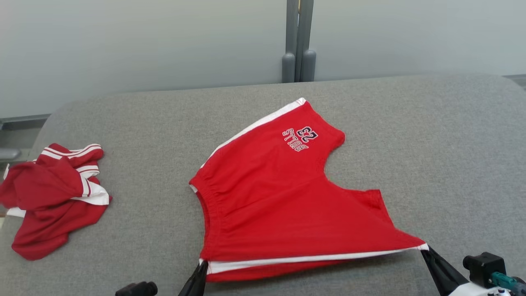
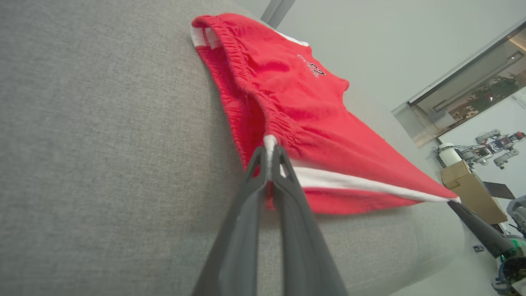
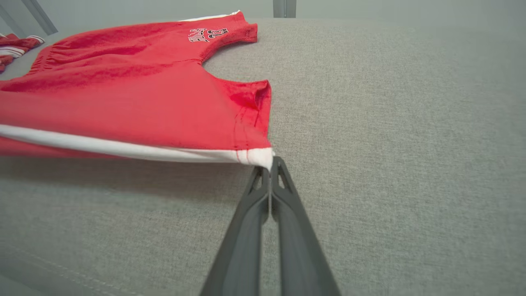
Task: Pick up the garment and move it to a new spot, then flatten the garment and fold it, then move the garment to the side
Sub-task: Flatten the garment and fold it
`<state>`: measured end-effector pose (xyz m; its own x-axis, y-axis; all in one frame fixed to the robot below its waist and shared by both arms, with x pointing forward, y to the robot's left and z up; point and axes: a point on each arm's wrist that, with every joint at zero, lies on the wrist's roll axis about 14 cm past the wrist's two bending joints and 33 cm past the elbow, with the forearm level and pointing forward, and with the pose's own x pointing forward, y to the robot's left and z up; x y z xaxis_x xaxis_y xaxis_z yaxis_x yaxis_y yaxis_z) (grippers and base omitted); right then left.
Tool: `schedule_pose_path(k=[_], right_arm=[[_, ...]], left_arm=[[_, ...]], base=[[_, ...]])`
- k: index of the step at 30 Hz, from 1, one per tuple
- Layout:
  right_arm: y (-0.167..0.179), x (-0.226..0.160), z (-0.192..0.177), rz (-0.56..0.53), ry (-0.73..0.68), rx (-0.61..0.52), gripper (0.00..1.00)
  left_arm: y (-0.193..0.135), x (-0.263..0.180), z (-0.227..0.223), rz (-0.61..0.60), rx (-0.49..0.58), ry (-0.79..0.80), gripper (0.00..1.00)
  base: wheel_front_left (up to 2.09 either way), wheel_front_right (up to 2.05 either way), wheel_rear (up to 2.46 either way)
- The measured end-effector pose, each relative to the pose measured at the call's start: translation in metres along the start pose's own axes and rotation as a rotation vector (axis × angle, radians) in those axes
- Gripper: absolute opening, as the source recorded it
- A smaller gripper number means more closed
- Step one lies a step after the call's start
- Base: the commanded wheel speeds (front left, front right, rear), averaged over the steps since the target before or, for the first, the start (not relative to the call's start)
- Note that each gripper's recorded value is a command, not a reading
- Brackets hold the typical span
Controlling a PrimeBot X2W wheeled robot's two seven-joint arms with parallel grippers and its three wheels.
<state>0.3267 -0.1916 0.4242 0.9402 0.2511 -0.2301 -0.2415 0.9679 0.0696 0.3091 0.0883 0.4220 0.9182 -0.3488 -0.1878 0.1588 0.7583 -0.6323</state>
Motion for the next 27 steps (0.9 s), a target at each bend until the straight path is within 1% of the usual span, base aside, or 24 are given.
schedule_pose_path(k=[6, 11, 13, 14, 15, 16, 17, 20, 22, 27], right_arm=[[0.003, -0.02, -0.009, 0.007, 0.017, 0.01, 0.0], [0.004, -0.018, -0.003, 0.013, -0.003, 0.017, 0.0], [0.005, -0.006, 0.015, 0.023, -0.053, 0.014, 0.0], [0.005, -0.006, 0.015, 0.023, -0.053, 0.014, 0.0], [0.005, 0.0, 0.025, 0.028, -0.076, 0.004, 0.0], [0.003, 0.015, 0.044, 0.031, -0.121, -0.013, 0.0], [0.003, 0.015, 0.044, 0.031, -0.121, -0.013, 0.0], [0.008, 0.039, 0.065, 0.061, -0.161, -0.061, 0.0], [0.013, 0.058, 0.081, 0.075, -0.191, -0.068, 0.0], [0.02, 0.109, 0.115, 0.106, -0.212, -0.134, 0.0]], left_arm=[[0.014, -0.024, -0.012, 0.06, -0.005, 0.002, 0.0], [0.014, -0.025, -0.009, 0.061, 0.003, -0.013, 0.0], [0.011, -0.023, 0.001, 0.054, -0.002, -0.045, 0.0], [0.011, -0.023, 0.001, 0.054, -0.002, -0.045, 0.0], [0.009, -0.021, 0.005, 0.048, -0.001, -0.057, 0.0], [0.003, -0.014, 0.015, 0.028, -0.002, -0.086, 0.0], [0.003, -0.014, 0.015, 0.028, -0.002, -0.086, 0.0], [-0.006, -0.005, 0.028, 0.002, -0.004, -0.119, 0.0], [-0.011, 0.002, 0.035, -0.011, -0.014, -0.137, 0.0], [-0.02, 0.027, 0.063, -0.038, -0.028, -0.198, 0.0]], base=[[0.0, 0.0, 0.0], [0.0, 0.0, 0.0], [0.0, 0.0, 0.0], [0.0, 0.0, 0.0], [0.0, 0.0, 0.0], [0.0, 0.0, 0.0], [0.0, 0.0, 0.0], [0.0, 0.0, 0.0], [0.0, 0.0, 0.0], [0.0, 0.0, 0.0]])
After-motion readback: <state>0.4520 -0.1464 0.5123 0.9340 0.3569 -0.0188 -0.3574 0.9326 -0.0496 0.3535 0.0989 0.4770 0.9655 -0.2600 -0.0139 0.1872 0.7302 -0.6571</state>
